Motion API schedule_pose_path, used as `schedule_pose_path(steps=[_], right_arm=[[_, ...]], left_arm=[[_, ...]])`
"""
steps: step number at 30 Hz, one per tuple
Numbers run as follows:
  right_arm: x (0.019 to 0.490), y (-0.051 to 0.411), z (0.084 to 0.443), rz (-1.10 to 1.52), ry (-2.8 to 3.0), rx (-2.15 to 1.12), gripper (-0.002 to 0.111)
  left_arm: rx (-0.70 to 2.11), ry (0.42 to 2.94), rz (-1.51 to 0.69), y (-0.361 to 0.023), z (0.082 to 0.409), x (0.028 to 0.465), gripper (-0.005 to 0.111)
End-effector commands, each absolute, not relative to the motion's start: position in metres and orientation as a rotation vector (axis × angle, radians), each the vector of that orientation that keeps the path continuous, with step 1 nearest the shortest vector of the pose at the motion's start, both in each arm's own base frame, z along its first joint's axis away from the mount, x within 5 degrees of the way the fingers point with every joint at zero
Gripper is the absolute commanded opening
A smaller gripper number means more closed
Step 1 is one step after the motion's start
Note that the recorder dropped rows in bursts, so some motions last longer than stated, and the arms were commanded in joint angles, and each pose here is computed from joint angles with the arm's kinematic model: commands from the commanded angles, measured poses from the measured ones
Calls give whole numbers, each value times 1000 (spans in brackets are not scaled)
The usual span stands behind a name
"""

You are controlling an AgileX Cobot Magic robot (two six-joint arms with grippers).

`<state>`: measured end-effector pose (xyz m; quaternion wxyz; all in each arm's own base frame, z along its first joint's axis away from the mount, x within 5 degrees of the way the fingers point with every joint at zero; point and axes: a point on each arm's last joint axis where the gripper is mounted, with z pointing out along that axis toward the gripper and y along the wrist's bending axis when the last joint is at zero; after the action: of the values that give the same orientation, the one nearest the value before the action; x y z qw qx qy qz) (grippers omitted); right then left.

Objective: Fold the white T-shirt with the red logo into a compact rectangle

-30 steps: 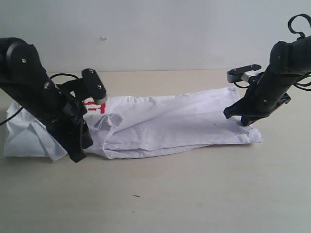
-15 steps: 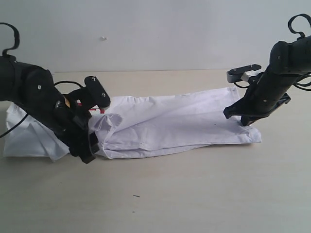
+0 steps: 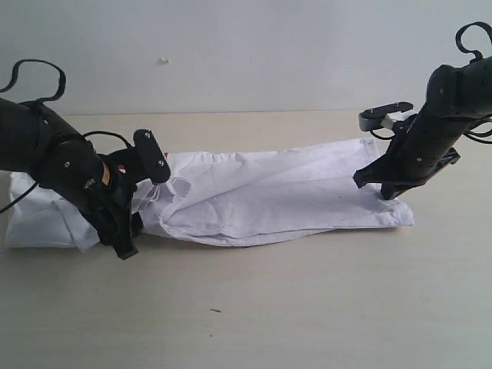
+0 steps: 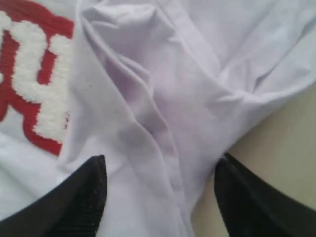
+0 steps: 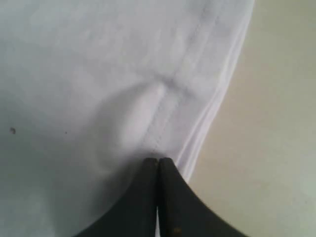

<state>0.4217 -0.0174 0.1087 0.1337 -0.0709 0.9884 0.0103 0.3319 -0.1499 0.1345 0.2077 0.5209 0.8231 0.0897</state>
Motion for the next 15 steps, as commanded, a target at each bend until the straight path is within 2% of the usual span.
schedule_pose_path(steps=[1, 9, 15], right_arm=[[420, -15, 108, 33, 2874, -222, 0], [421, -15, 108, 32, 2870, -222, 0], [421, -15, 108, 32, 2870, -222, 0]], left_arm=[[1476, 2220, 296, -148, 149, 332, 62], [1532, 2175, 342, -147, 148, 334, 62], [1445, 2161, 296, -150, 150, 338, 62]])
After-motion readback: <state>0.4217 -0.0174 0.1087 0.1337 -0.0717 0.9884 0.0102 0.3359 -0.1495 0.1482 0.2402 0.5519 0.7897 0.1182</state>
